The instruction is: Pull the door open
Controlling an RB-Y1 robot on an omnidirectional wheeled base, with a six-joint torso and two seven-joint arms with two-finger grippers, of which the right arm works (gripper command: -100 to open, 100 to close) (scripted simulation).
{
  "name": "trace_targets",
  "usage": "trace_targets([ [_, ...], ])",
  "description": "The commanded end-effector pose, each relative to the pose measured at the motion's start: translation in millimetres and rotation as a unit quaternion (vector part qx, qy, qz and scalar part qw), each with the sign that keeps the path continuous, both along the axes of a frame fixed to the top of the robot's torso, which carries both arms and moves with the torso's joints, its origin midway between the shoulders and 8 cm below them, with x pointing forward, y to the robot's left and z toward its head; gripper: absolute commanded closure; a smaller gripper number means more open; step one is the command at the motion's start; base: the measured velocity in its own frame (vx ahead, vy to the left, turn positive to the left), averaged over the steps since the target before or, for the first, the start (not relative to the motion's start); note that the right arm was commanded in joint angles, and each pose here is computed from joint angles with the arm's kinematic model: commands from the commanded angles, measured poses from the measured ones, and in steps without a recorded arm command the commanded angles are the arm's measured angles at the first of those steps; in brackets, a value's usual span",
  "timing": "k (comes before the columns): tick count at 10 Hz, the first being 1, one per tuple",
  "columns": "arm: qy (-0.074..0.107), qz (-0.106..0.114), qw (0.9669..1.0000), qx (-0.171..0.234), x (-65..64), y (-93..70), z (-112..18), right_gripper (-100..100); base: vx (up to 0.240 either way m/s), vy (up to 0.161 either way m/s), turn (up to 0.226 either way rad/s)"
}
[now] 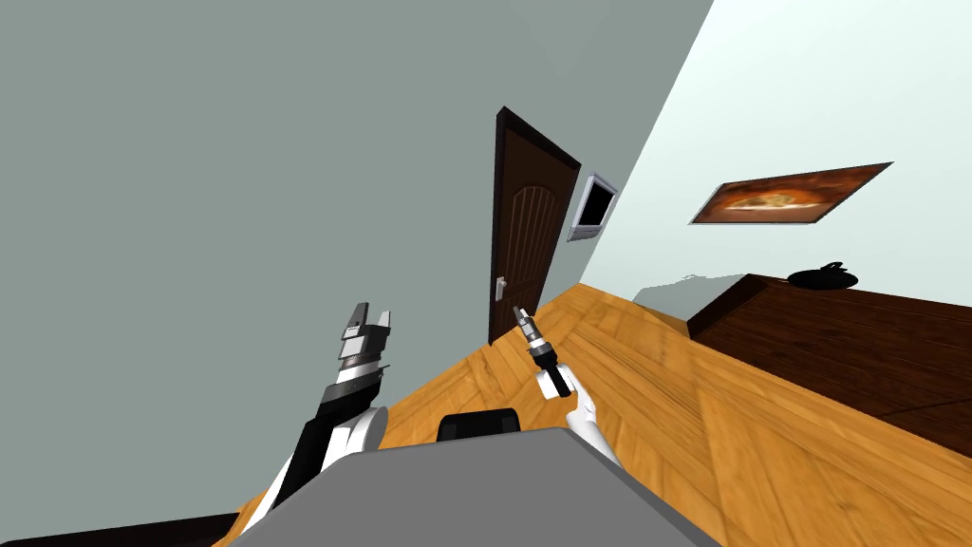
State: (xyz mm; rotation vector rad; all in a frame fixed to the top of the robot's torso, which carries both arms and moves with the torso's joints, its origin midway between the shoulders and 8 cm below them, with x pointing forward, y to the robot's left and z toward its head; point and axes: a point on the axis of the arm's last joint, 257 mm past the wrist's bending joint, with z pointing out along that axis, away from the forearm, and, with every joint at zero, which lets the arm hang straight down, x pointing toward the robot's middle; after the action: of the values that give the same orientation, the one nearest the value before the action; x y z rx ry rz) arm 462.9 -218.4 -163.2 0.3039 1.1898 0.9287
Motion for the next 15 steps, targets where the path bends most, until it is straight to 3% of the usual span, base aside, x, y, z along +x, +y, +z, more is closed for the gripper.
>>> trace_targets([
  [1, 0.005, -0.001, 0.9997, -0.023, 5.4, -1.2, -10.1, -100, 0.046, -0.015, 0.007],
  [6, 0.011, -0.001, 0.9967, -0.080, 16.8, -3.4, -31.0, -100, 0.066, -0.022, 0.011],
  [8, 0.014, -0.001, 0.9929, -0.118, 23.9, -6.1, -44.2, -100, 0.068, -0.018, 0.013],
  [12, 0.017, 0.000, 0.9816, -0.190, 36.9, -13.3, -65.7, -100, 0.096, -0.032, 0.016],
  [15, 0.023, 0.001, 0.9706, -0.240, 45.1, -22.0, -84.3, -100, 0.092, -0.034, 0.014],
])
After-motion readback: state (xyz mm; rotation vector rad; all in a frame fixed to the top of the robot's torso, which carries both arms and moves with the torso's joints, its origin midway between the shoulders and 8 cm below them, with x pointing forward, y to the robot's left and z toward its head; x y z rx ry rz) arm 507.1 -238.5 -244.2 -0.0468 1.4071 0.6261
